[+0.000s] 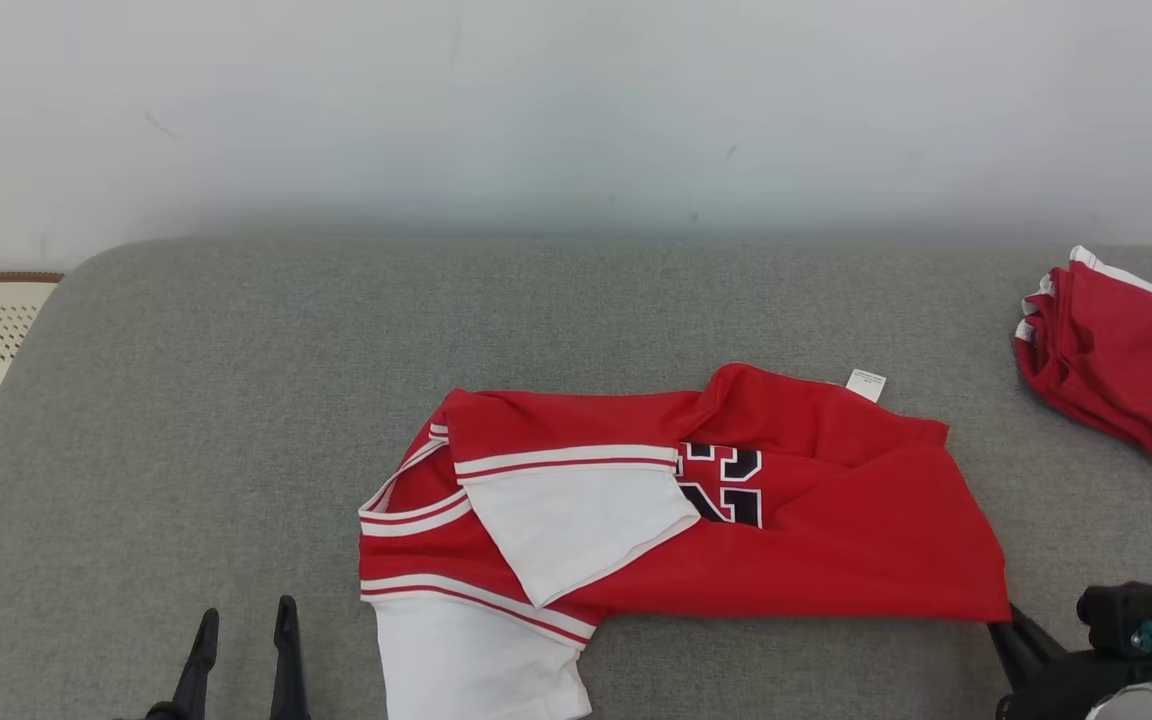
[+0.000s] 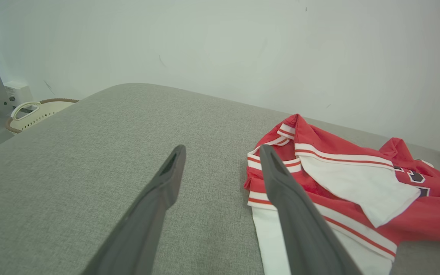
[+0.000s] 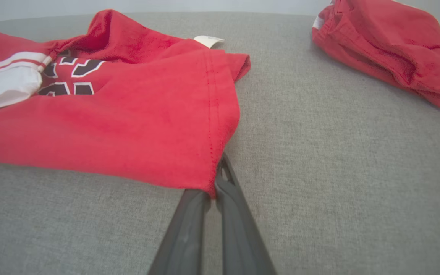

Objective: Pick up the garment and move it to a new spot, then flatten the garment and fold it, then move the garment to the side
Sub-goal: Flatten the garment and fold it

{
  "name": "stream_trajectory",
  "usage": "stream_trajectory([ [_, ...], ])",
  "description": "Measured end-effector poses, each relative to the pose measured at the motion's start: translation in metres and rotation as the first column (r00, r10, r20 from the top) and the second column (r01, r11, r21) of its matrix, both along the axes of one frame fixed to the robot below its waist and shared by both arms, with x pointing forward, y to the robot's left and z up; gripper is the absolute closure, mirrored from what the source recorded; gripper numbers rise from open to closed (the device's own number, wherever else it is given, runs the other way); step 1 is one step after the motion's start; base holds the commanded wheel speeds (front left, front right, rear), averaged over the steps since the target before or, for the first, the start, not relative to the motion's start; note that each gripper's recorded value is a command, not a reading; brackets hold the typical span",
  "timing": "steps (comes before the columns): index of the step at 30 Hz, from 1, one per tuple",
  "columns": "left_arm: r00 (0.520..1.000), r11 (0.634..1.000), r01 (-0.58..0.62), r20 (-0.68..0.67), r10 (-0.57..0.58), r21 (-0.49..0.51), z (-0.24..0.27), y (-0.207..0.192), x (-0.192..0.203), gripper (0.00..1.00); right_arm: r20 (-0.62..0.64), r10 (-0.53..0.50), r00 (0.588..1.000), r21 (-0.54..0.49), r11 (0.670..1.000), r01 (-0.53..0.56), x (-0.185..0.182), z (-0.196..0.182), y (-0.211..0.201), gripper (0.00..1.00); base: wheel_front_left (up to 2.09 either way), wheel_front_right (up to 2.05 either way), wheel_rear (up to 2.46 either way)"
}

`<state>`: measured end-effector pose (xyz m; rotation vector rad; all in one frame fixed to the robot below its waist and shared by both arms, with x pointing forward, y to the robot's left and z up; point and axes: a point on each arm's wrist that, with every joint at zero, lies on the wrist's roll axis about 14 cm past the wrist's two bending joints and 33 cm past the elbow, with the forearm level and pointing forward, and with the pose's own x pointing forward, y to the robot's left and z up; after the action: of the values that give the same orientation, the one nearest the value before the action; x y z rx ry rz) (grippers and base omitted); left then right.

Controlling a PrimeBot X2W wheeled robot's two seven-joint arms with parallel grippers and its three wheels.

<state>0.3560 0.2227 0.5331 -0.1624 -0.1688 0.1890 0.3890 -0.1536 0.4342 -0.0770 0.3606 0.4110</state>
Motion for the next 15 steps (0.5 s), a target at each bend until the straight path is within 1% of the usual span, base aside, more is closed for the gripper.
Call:
stream_trajectory([
  [4,1.0,1.0,0.008,-0.002,-0.008,-0.001,-0.001,-0.002,0.0,0.0,-0.085,0.002,0.996,0.039,0.999,0.001,-0.027,-0.01,0.009,1.0,0.0,0.0,0.0],
  [7,1.0,1.0,0.011,-0.001,-0.011,-0.001,0.0,-0.003,0.0,0.0,-0.125,0.001,0.992,0.048,0.999,0.005,-0.038,-0.012,0.011,1.0,0.0,0.0,0.0],
  [8,1.0,1.0,0.012,-0.001,-0.012,-0.001,0.0,-0.003,0.0,0.0,-0.131,0.0,0.991,0.044,0.999,0.006,-0.04,-0.012,0.011,0.7,0.0,0.0,0.0],
  [9,1.0,1.0,0.014,-0.001,-0.014,-0.001,-0.001,-0.004,0.001,0.0,-0.133,0.0,0.991,0.047,0.999,0.006,-0.041,-0.011,0.011,0.02,0.0,0.0,0.0],
  [10,1.0,1.0,0.014,-0.002,-0.014,-0.001,-0.001,-0.004,0.001,0.0,-0.133,-0.002,0.991,0.046,0.999,0.008,-0.042,-0.01,0.011,0.0,0.0,0.0,0.0],
  [15,1.0,1.0,0.009,-0.001,-0.009,-0.001,-0.001,-0.002,0.0,0.0,-0.081,-0.017,0.997,0.047,0.999,0.021,-0.037,0.006,0.007,0.0,0.0,0.0,0.0],
])
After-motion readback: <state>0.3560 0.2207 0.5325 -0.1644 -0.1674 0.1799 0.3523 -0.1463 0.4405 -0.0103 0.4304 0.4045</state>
